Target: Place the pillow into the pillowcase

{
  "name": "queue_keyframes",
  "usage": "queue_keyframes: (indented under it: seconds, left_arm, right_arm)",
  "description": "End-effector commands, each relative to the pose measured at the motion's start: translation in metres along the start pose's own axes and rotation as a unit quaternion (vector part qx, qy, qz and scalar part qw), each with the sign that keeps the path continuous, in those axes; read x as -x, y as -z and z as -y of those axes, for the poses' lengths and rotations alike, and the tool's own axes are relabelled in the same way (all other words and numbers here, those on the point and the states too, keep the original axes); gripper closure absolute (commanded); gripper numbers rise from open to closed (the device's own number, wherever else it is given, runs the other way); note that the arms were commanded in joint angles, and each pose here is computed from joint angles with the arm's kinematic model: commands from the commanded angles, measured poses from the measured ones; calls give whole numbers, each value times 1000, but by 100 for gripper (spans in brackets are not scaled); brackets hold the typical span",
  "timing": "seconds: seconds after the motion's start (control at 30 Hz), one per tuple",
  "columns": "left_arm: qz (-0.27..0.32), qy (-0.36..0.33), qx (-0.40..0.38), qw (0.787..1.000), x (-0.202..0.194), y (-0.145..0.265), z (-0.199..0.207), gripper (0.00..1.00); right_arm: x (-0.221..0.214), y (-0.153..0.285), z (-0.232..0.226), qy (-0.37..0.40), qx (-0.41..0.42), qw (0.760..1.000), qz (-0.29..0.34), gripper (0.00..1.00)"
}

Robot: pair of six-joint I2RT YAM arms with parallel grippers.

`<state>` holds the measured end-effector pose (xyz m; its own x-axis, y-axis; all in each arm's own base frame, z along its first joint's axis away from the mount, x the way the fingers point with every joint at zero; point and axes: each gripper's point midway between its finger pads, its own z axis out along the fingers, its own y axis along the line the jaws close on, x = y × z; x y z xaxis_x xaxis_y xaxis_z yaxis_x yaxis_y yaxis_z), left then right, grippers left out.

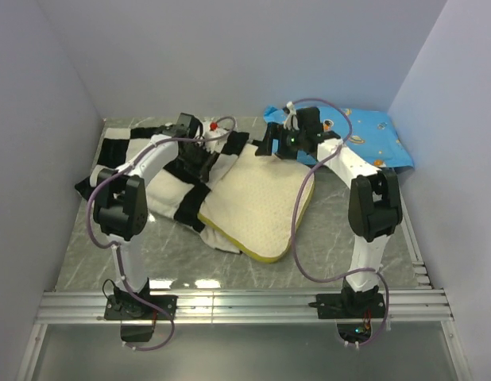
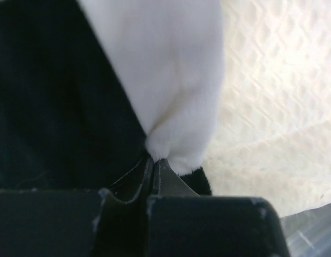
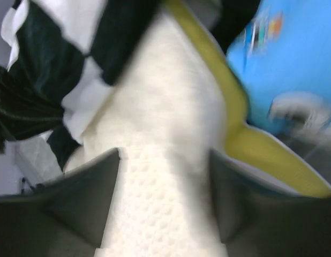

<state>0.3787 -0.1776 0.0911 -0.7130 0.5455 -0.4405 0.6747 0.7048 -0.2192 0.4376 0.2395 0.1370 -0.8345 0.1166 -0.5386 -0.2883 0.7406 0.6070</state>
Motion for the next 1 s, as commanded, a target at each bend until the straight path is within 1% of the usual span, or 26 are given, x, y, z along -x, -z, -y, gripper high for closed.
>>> queue_keyframes:
  seconds: [0.0, 0.03, 0.07, 0.1, 0.13, 0.17, 0.2, 0.23, 0.27, 0.3, 0.37, 0.4, 0.43, 0.47, 0.5, 0.53, 0.57, 0.6, 0.7, 0.73, 0.77, 0.8, 0.87, 0.9, 0.93, 0.97]
  left_arm:
    - [111, -38, 26, 993, 68, 24, -10, 100]
    - [114, -37, 23, 993, 66, 25, -8, 100]
    - [118, -28, 8, 993, 64, 26, 0, 100]
    - [109, -16, 1, 994, 53, 21, 3, 100]
    - [120, -11, 0, 993, 54, 26, 7, 100]
    - [113, 12, -14, 993, 44, 21, 14, 100]
    - [117, 18, -18, 993, 42, 23, 17, 100]
    - [116, 27, -23, 993, 38, 21, 20, 100]
    - [114, 46, -30, 992, 32, 16, 23, 100]
    - [118, 53, -30, 991, 32, 17, 24, 100]
    - [115, 78, -34, 990, 25, 13, 27, 100]
    - [121, 81, -31, 989, 27, 13, 26, 100]
    - [123, 87, -29, 988, 26, 13, 26, 100]
    - [122, 96, -29, 987, 22, 11, 27, 100]
    - [130, 93, -27, 987, 24, 12, 27, 100]
    - [130, 110, -31, 985, 23, 12, 29, 100]
    - [128, 115, -34, 984, 21, 11, 31, 100]
    - [129, 113, -38, 984, 21, 12, 33, 100]
    - [129, 106, -57, 984, 16, 14, 42, 100]
    - [129, 102, -73, 984, 14, 15, 48, 100]
    - [126, 102, -83, 983, 10, 14, 52, 100]
    - [126, 101, -93, 982, 8, 15, 56, 100]
    - [116, 99, -139, 979, 3, 14, 75, 99]
    - [110, 98, -153, 977, 2, 11, 83, 99]
    - [105, 93, -165, 976, 1, 8, 92, 99]
    - [98, 71, -190, 974, 3, 6, 116, 99]
  right_arm:
    - [46, 20, -26, 66, 7, 998, 23, 3]
    - [58, 29, -24, 102, -4, 994, 31, 2]
    - [73, 40, -16, 112, -21, 993, 43, 2]
    - [100, 58, -23, 133, -29, 988, 71, 1]
    - [104, 69, -12, 139, -54, 987, 64, 1]
    - [109, 79, -10, 142, -60, 986, 64, 1]
    - [108, 99, -4, 131, -75, 987, 47, 0]
    - [101, 110, 1, 137, -82, 987, 30, 0]
    - [88, 117, 5, 125, -84, 989, 11, 0]
    - [56, 131, 17, 111, -92, 989, -25, 0]
    - [13, 141, 30, 90, -90, 990, -61, 0]
    - [-33, 146, 42, 62, -96, 988, -102, 0]
    - [-55, 148, 48, 53, -96, 986, -124, 0]
    - [-100, 145, 56, 21, -87, 981, -171, 0]
    - [-114, 145, 54, 15, -74, 982, -174, 0]
    - [-130, 143, 53, 9, -51, 982, -182, 0]
    - [-142, 140, 43, 3, -8, 982, -186, 0]
    - [-162, 134, 44, -5, 9, 980, -197, 0]
    - [-175, 116, 37, -20, 55, 978, -201, 0]
    - [-174, 110, 33, -41, 65, 977, -200, 0]
    - [-174, 104, 24, -45, 84, 975, -201, 0]
    - [-169, 95, 16, -69, 108, 972, -197, 0]
    - [-172, 82, 3, -76, 129, 968, -200, 1]
    - [-163, 70, -3, -73, 136, 972, -179, 5]
    - [-164, 64, -8, -67, 141, 972, -175, 25]
    - [-175, 57, -20, -62, 152, 969, -185, 42]
